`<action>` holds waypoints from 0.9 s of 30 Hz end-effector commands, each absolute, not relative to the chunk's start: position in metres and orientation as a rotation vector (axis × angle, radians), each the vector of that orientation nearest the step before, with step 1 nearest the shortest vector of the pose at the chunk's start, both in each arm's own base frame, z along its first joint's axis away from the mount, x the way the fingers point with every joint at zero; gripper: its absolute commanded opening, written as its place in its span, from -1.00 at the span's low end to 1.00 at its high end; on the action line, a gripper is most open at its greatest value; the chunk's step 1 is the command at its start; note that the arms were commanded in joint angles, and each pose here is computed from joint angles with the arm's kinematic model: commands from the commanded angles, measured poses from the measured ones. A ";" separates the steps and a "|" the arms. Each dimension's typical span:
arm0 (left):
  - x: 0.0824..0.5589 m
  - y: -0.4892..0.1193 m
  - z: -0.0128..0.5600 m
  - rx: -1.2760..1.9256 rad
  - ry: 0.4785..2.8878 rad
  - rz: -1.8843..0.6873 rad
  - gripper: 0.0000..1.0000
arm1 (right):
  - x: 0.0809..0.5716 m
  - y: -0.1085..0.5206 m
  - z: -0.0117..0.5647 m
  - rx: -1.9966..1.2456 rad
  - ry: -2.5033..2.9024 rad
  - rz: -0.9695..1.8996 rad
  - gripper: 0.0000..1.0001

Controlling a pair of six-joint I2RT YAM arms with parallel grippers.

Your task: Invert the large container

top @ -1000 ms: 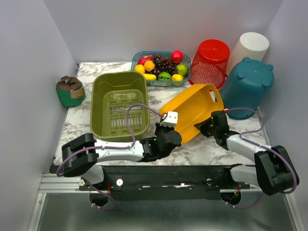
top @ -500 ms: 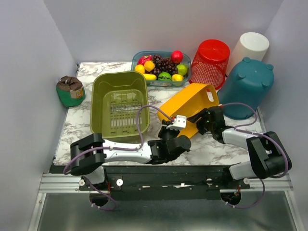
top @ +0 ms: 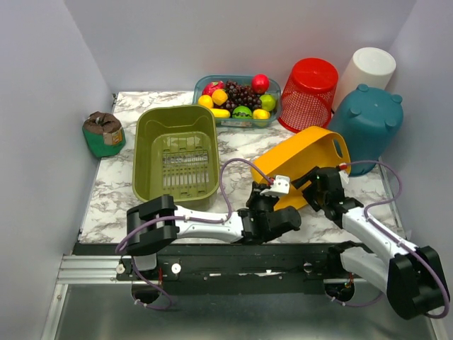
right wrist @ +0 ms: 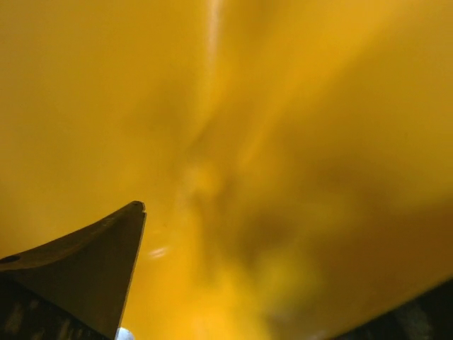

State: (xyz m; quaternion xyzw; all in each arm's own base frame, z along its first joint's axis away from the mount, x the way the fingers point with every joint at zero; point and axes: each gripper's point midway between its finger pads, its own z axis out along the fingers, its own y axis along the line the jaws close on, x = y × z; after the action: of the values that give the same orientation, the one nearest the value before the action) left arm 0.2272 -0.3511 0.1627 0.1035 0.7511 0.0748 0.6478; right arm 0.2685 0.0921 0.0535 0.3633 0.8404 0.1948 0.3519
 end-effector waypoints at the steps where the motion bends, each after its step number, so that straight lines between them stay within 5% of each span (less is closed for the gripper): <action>1: 0.197 -0.357 0.082 0.520 1.857 0.193 -1.00 | 0.242 0.074 0.031 0.990 2.241 0.360 0.57; 4: 0.199 -0.350 0.090 0.481 1.833 0.214 -1.00 | 0.245 0.081 0.027 0.964 2.259 0.402 0.46; 11: 0.205 -0.320 0.105 0.406 1.769 0.348 -1.00 | 0.261 0.111 0.033 0.795 2.295 0.568 0.76; 19: 0.215 -0.295 0.130 0.201 1.672 0.438 -1.00 | 0.284 0.151 0.046 0.563 2.372 0.749 0.80; 27: 0.212 -0.269 0.140 0.300 1.709 0.537 -1.00 | 0.290 0.138 0.043 0.572 2.355 0.642 0.89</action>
State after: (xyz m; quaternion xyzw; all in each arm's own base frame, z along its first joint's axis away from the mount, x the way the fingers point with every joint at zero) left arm 0.2242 -0.3167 0.1500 0.0469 0.7159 0.1521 0.6798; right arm 0.2899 0.1397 0.0412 0.2378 0.8864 0.2553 0.3043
